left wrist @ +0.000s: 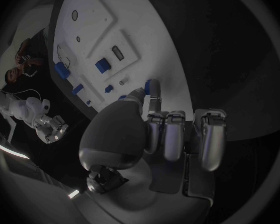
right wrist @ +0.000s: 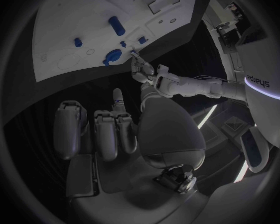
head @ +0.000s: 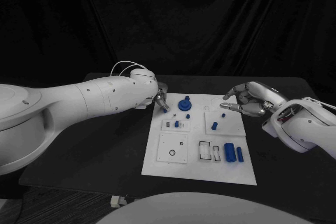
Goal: Assemble the parts on the task board
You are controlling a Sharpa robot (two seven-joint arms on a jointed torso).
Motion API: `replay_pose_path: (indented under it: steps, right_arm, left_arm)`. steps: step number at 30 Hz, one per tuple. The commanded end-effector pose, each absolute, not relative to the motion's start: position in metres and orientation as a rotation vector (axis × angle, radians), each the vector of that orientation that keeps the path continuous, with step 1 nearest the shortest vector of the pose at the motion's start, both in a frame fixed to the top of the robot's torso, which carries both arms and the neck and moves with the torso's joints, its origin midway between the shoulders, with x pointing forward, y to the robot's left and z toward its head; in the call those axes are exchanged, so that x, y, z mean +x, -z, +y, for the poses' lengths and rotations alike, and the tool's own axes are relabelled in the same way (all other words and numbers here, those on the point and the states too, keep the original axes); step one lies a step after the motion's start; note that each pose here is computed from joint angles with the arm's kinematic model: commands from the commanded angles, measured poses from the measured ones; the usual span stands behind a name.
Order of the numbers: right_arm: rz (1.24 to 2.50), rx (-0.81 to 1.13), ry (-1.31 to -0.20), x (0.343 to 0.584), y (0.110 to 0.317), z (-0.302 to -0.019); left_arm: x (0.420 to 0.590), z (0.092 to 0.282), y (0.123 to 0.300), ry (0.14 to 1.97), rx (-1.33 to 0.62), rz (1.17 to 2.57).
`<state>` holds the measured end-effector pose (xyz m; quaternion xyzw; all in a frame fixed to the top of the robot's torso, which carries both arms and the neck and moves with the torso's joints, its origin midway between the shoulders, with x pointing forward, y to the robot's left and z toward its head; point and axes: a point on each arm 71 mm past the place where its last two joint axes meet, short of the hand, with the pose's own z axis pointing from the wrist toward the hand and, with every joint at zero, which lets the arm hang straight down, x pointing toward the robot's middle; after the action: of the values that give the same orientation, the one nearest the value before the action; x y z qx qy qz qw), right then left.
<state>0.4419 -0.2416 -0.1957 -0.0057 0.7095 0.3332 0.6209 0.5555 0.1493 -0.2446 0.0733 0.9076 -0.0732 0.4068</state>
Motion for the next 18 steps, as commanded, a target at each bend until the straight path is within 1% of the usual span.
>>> replay_pose_path:
  steps: [1,10,18]
  right_arm:
    - [1.638,-0.004,-0.755,0.441,0.197,-0.243]
    - [1.638,-0.002,-0.753,0.441,0.197,-0.243]
    - [1.639,-0.001,-0.751,0.442,0.197,-0.243]
  left_arm:
    - [0.555,0.146,0.245,0.216,0.187,2.282]
    - [0.554,0.150,0.243,0.213,0.159,2.250]
    - [0.545,0.158,0.240,0.197,0.111,2.208]
